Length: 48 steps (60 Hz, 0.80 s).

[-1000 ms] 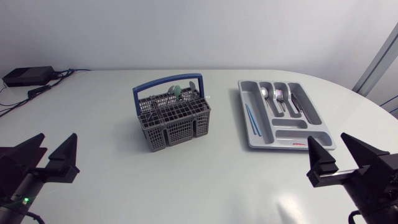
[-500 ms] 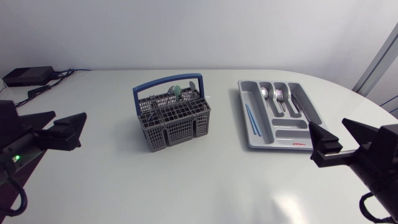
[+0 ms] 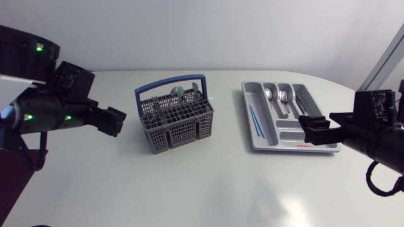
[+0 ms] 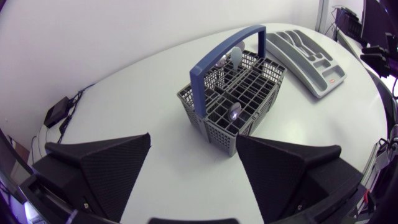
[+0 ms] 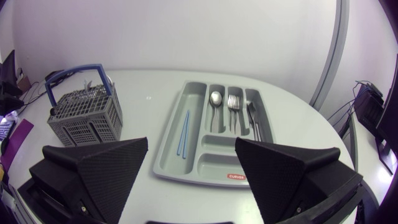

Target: Unload the cutlery basket into the drawer organizer.

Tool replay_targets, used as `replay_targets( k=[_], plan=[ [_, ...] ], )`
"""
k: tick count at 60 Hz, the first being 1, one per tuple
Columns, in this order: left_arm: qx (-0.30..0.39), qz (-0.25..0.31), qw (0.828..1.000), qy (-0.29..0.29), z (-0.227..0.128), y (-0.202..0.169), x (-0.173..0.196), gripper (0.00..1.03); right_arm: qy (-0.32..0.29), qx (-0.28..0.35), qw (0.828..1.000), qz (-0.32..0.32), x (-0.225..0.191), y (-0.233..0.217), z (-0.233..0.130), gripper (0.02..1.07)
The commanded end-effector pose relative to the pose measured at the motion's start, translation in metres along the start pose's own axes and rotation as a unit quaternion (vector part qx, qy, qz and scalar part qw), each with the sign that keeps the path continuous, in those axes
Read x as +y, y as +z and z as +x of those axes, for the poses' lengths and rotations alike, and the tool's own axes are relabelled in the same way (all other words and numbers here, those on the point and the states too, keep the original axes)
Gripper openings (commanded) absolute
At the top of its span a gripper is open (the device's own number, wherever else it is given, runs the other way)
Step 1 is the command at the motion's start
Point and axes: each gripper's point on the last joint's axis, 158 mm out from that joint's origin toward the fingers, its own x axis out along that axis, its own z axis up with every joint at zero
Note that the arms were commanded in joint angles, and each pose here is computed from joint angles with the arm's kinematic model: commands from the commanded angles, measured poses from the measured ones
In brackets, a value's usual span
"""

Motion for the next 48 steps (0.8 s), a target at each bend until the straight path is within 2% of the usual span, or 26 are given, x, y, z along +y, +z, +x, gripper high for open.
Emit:
replay_targets(
  k=[1,9,19,34,42,48],
  plan=[
    [0.011,0.033,0.999,0.001,0.005,0.011,-0.011,0.96,0.002,0.030,0.999,-0.012,0.002,0.002,0.006,1.03],
    [0.033,0.068,0.997,-0.002,0.015,0.017,-0.034,0.96,0.042,0.082,0.995,-0.028,0.017,-0.010,0.016,1.03],
    [0.061,0.104,0.993,0.003,0.028,0.021,-0.061,0.96,0.097,0.084,0.990,-0.065,0.037,-0.012,0.014,1.03],
    [0.092,0.128,0.986,0.046,0.056,0.019,-0.070,0.96,0.112,0.098,0.986,-0.069,0.048,-0.005,0.021,1.03],
    [0.104,0.127,0.985,0.057,0.068,0.016,-0.068,0.91,0.117,0.101,0.985,-0.073,0.052,-0.006,0.023,1.03],
    [0.105,0.126,0.984,0.063,0.074,0.016,-0.066,0.84,0.119,0.099,0.985,-0.074,0.054,-0.006,0.023,1.03]
  ],
)
